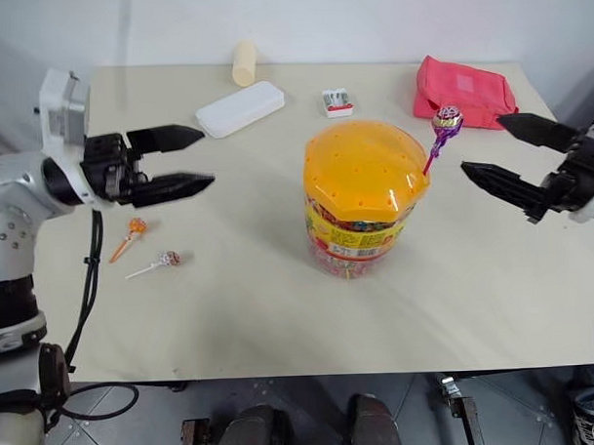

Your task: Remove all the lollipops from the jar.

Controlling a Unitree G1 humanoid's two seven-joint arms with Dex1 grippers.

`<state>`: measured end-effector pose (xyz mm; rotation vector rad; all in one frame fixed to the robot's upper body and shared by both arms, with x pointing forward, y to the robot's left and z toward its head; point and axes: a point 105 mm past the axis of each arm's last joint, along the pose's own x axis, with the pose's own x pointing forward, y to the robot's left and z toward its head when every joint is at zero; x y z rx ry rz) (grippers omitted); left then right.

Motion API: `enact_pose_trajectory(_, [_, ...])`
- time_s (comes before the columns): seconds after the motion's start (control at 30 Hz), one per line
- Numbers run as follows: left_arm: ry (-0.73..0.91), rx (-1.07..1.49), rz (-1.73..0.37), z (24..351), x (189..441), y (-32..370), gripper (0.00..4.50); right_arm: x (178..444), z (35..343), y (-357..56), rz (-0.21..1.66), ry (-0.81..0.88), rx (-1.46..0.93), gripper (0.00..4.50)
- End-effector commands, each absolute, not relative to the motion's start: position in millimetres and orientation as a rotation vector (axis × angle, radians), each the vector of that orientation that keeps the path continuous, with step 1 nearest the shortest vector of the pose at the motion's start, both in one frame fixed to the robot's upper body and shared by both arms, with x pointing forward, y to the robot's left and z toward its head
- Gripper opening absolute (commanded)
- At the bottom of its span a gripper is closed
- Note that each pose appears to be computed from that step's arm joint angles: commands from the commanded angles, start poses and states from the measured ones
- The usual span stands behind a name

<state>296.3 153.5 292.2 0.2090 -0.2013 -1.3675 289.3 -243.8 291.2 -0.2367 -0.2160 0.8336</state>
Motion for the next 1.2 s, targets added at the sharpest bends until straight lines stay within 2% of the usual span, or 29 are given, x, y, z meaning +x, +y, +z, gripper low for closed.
enact_pose_trajectory(0.03, [-0.312,0.256,-1.482,301,280,154,4.48,289,301,-227,0.882,-0.262,-0.229,4.5])
enact_pose_trajectory(0.17, [-0.315,0.264,-1.543,296,274,155,4.48,295,301,-218,0.901,-0.269,-0.215,4.5])
enact_pose_trajectory(0.27, [-0.32,0.267,-1.567,295,270,158,4.5,292,307,-212,0.939,-0.303,-0.189,3.95])
enact_pose_trajectory(0.63, [-0.317,0.26,-1.576,294,268,161,4.5,286,325,-214,0.918,-0.367,-0.189,0.18])
enact_pose_trajectory(0.67, [-0.316,0.258,-1.577,294,269,161,4.5,286,329,-215,0.91,-0.381,-0.181,0.04])
enact_pose_trajectory(0.83, [-0.31,0.253,-1.588,294,268,164,4.5,283,357,-226,0.826,-0.477,-0.157,0.04])
enact_pose_trajectory(0.97, [-0.299,0.257,-1.588,294,270,168,4.5,288,374,-253,0.654,-0.515,-0.165,0.04])
enact_pose_trajectory(1.1, [-0.295,0.257,-1.593,294,270,169,4.5,305,344,-288,0.472,-0.303,-0.239,0.04])
enact_pose_trajectory(1.2, [-0.29,0.258,-1.594,293,270,170,4.5,313,305,-311,0.388,-0.098,-0.294,0.04])
